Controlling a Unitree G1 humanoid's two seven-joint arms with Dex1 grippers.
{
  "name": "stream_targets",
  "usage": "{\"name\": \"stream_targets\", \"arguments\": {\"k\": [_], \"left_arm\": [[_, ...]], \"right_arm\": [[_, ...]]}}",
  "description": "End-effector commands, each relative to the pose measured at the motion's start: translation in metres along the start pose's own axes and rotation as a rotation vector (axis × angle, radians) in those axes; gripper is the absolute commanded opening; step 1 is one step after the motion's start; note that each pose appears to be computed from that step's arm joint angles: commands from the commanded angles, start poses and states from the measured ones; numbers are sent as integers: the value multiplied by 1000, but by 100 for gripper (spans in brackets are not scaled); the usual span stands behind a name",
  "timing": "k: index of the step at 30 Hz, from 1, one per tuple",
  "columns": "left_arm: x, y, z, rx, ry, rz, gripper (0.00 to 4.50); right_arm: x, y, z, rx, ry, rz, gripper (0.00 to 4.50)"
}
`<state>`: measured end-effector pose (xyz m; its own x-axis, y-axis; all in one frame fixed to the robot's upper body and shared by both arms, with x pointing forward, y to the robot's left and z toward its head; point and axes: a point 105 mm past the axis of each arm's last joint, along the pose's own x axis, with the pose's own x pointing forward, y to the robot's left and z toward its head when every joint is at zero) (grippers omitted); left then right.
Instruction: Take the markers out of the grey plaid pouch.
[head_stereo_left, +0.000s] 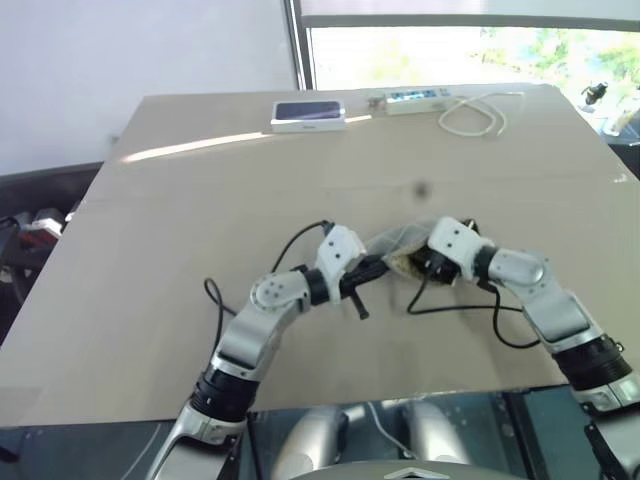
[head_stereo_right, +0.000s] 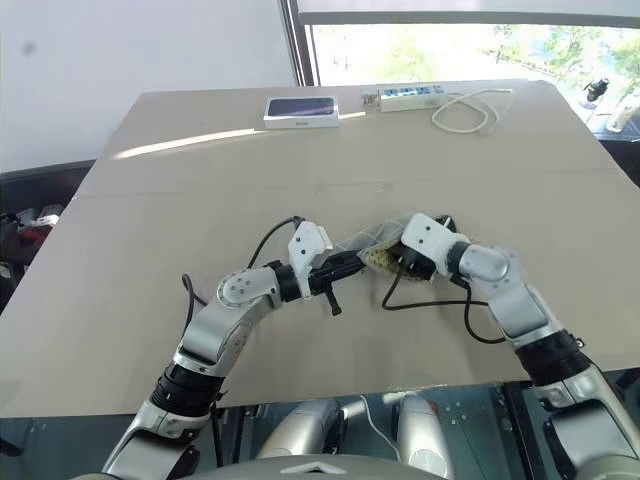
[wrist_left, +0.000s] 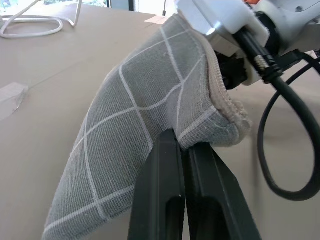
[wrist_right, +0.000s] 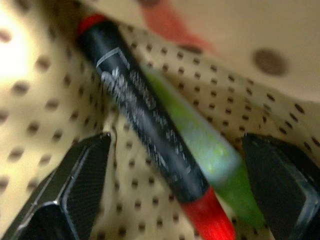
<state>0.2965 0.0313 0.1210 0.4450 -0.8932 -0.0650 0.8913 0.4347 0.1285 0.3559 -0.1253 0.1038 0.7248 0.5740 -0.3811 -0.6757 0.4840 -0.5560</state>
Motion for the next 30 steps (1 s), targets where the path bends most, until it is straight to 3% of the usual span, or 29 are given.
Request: {"name": "stream_targets", "arguments": {"k": [1, 2, 5, 9, 11, 12, 19, 30], "left_arm": [[3, -5, 17, 25, -62, -33, 0], [3, -5, 17, 24, -62, -33, 0], [3, -4, 16, 27, -61, -23, 0], [2, 2, 15, 37, -57, 12, 0], [2, 7, 13, 49, -51, 44, 0], [2, 9, 13, 57, -51, 61, 0], [7, 23, 6, 106, -31, 134, 0], [6, 31, 2, 126, -20, 162, 0]], "right_arm": [[5, 0, -31, 10, 121, 19, 429], [7, -1, -32, 11, 125, 17, 429], [9, -2, -32, 6, 113, 28, 354], [5, -1, -26, -9, 89, 37, 153], [-1, 1, -18, -20, 63, 49, 79], [-4, 1, -11, -19, 46, 53, 65], [-26, 12, 26, -71, -13, 98, 53], [-62, 17, 36, -93, -50, 124, 53]]}}
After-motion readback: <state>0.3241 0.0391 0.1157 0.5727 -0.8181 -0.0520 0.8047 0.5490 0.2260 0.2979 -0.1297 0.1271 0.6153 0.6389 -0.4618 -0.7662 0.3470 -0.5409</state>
